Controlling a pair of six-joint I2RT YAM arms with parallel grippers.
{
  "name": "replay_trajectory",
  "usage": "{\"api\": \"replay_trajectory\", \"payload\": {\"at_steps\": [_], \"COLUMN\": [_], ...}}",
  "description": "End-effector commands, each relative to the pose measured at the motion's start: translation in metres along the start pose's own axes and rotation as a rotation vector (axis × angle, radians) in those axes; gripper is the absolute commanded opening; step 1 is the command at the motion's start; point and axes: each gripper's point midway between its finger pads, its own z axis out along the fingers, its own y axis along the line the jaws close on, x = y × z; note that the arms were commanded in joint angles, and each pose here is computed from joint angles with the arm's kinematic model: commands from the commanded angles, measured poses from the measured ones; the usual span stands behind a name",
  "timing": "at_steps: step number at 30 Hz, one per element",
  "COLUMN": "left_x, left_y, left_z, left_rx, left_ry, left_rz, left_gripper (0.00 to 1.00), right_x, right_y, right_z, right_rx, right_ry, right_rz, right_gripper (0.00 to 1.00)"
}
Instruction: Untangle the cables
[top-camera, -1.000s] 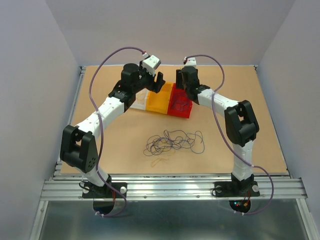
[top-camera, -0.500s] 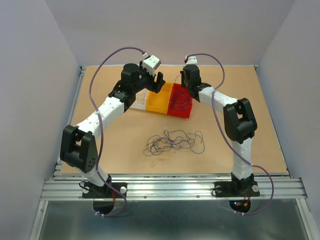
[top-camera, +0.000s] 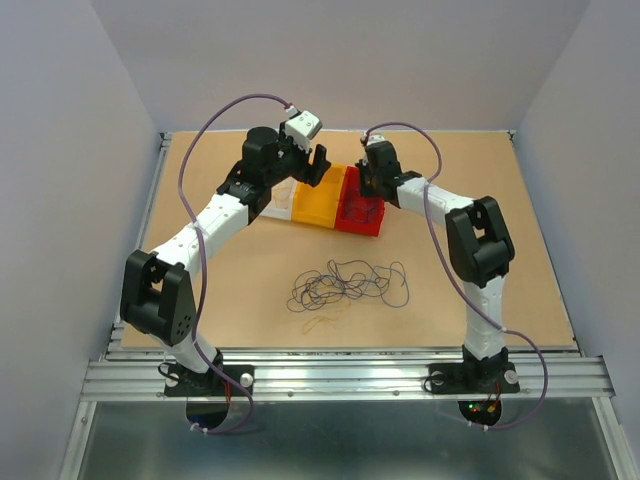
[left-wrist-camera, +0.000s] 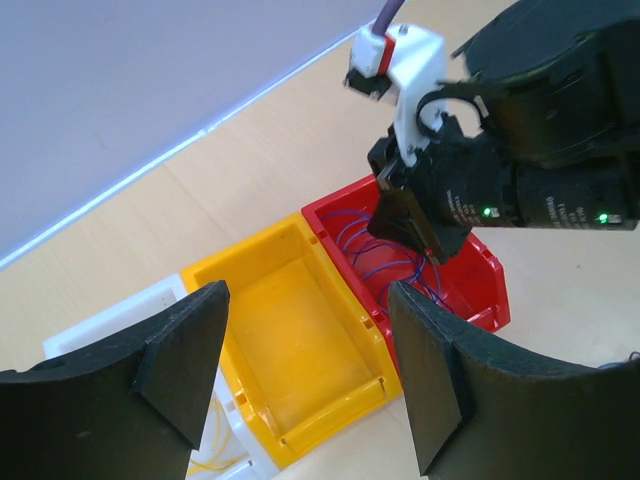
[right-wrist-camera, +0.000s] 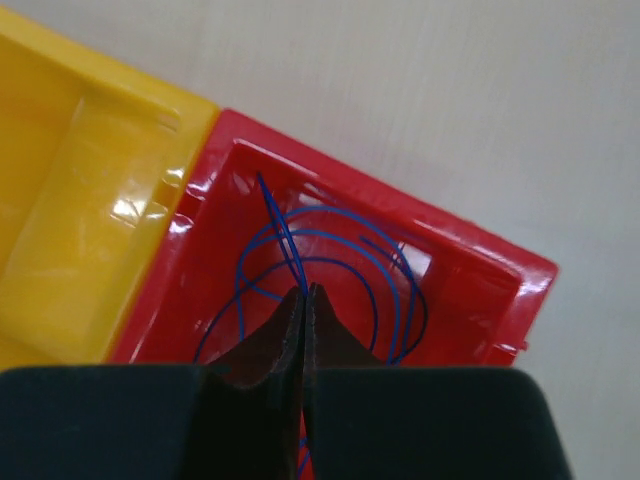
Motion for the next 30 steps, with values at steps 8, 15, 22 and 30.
{"api": "replay_trajectory", "payload": {"at_steps": [8, 15, 22, 30], "left_x": [0.010, 0.063, 0.113, 0.173], "left_y": [-0.011, -0.074, -0.158, -0.195], "left_z": [-0.010, -0.038, -0.053, -0.059], "left_rx": [0.066, 0.200, 0.445, 0.617], "left_ry": [0.097, 0.245, 0.306, 0.443], "left_rz": [0.080, 0.255, 0.445, 0.550], "left_gripper": [0.76, 0.77, 0.78, 0.76], "right_x": [0.036, -0.018, -0.021, -0.019], "right_y": [0.009, 0.021, 0.006, -0.011], "right_z": [0.029, -0.055, -0.131, -0.171], "right_rx": [-0.018, -0.123, -0.118, -0.074], "right_ry": [0.178, -0.047, -0.165, -0.248], "right_rz": [0.025, 0.031, 0.061, 0.102], "right_gripper": [0.17, 0.57, 0.73, 0.73]}}
